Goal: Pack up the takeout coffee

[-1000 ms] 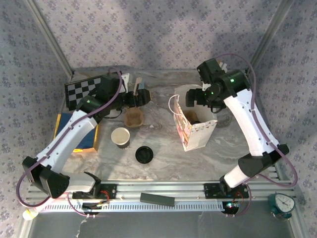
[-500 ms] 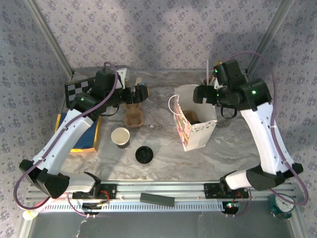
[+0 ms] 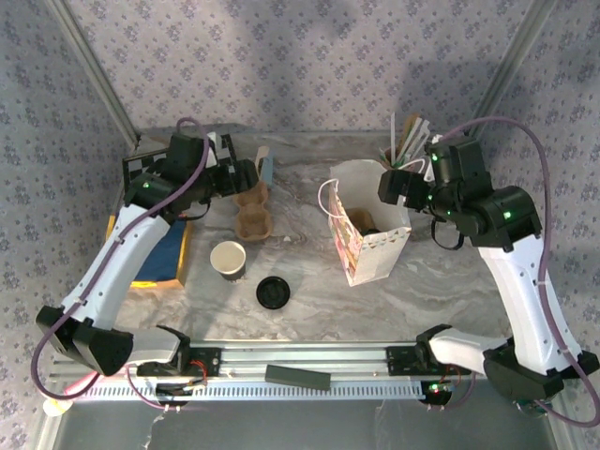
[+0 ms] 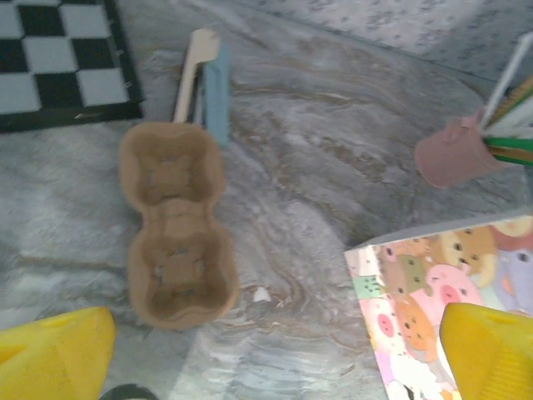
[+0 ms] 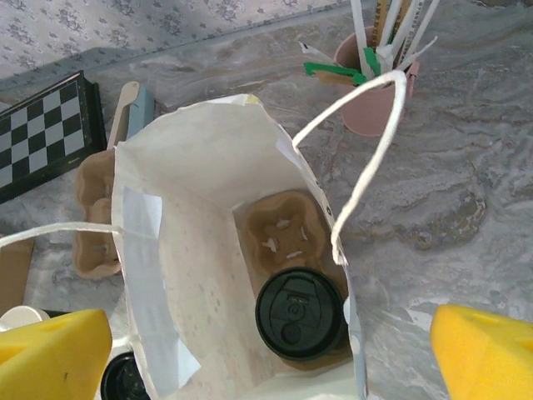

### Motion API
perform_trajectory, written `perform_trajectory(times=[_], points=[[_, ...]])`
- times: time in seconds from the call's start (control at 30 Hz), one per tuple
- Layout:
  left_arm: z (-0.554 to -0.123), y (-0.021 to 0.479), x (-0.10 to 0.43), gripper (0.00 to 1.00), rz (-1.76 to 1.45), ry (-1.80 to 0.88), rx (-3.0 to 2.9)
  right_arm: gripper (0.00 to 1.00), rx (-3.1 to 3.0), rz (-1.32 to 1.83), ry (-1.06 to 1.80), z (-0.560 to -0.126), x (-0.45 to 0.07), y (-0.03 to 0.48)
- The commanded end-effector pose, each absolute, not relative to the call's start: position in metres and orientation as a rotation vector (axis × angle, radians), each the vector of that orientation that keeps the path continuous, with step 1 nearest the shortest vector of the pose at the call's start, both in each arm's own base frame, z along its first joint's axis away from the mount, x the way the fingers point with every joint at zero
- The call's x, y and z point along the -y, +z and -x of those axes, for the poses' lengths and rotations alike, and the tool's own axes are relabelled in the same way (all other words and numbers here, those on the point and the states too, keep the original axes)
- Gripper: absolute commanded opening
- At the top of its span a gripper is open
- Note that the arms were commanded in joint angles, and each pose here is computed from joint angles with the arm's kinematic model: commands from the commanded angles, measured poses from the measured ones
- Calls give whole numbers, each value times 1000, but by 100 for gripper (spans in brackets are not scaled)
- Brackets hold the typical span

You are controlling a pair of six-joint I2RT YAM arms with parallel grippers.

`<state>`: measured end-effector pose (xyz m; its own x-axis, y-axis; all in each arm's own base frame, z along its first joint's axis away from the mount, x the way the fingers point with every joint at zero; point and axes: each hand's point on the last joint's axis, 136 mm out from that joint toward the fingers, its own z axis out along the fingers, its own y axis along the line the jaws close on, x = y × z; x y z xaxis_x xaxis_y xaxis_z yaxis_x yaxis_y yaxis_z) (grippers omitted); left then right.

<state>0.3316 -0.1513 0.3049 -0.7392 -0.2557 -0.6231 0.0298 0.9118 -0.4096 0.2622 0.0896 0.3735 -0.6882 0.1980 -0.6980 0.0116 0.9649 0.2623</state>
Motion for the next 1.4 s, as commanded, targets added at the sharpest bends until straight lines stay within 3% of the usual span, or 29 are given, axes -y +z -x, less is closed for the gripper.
perform_trajectory(times=[0.0, 0.37, 0.5, 0.9, 1.37], points=[[-323, 310, 143, 100, 199, -534, -2350, 100, -2277, -178, 282, -277, -83, 381], [-349, 362, 195, 100, 29, -681, -2271, 100, -2250, -460, 351, -349, -23, 382], [-357, 374, 226, 100, -77, -704, -2270, 91, -2236, -576, 401, -376, 4, 366], [-372, 402, 308, 100, -307, -799, -2203, 43, -2371, -686, 481, -433, 29, 287], [-374, 397, 324, 100, -351, -764, -2221, 37, -2498, -704, 499, -470, 26, 222]])
